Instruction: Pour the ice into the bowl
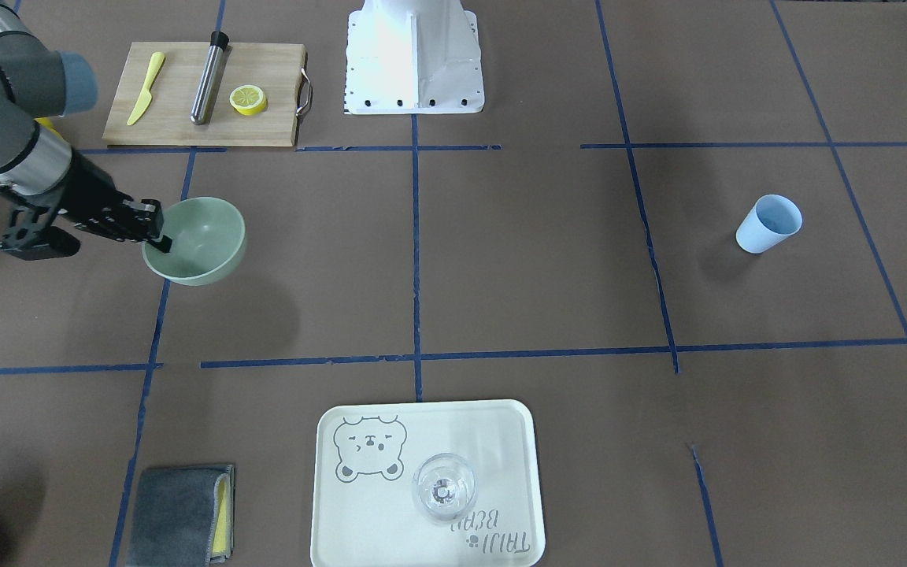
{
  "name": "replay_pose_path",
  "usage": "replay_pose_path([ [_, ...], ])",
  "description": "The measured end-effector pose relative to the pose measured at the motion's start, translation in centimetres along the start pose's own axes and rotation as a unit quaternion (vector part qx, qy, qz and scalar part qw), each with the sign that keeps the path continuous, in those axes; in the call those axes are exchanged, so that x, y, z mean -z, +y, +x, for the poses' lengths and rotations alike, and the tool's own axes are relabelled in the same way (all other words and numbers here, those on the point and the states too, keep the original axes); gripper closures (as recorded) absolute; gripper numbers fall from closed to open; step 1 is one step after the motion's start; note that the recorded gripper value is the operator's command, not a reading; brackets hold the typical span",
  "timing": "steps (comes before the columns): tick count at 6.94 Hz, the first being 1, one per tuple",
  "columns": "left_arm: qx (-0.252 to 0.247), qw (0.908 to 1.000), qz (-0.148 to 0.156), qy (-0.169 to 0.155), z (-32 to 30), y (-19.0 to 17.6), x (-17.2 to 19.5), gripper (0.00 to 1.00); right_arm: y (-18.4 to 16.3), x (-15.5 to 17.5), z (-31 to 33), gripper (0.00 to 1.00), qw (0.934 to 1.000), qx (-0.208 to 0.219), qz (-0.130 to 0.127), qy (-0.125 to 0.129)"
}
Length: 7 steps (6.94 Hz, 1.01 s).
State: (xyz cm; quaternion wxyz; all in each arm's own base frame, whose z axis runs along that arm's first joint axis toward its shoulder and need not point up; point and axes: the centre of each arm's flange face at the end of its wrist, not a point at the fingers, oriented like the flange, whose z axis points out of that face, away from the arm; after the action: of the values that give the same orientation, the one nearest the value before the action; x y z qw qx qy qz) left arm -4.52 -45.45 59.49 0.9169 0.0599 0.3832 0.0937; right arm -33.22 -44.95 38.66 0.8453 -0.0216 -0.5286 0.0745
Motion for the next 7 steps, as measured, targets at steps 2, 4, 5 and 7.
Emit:
replay_pose_path([
  [2,-0.001,1.0000,0.001,0.002,0.1,0.0,0.0,0.00,6.2,-7.1,-11.9,1.00,0.9988,-0.044,0.010,-0.022],
  [4,-0.001,1.0000,0.001,0.002,0.1,0.0,0.0,0.00,10.8,-12.5,-22.5,1.00,0.9955,-0.089,0.022,-0.020],
  [5,-0.001,1.0000,0.001,0.002,0.1,0.0,0.0,0.00,12.5,-14.3,-26.1,1.00,0.9938,-0.106,0.027,-0.019],
  [7,-0.001,1.0000,0.001,0.003,0.1,0.0,0.0,0.00,13.7,-17.1,-29.5,1.00,0.9917,-0.122,0.037,-0.012],
])
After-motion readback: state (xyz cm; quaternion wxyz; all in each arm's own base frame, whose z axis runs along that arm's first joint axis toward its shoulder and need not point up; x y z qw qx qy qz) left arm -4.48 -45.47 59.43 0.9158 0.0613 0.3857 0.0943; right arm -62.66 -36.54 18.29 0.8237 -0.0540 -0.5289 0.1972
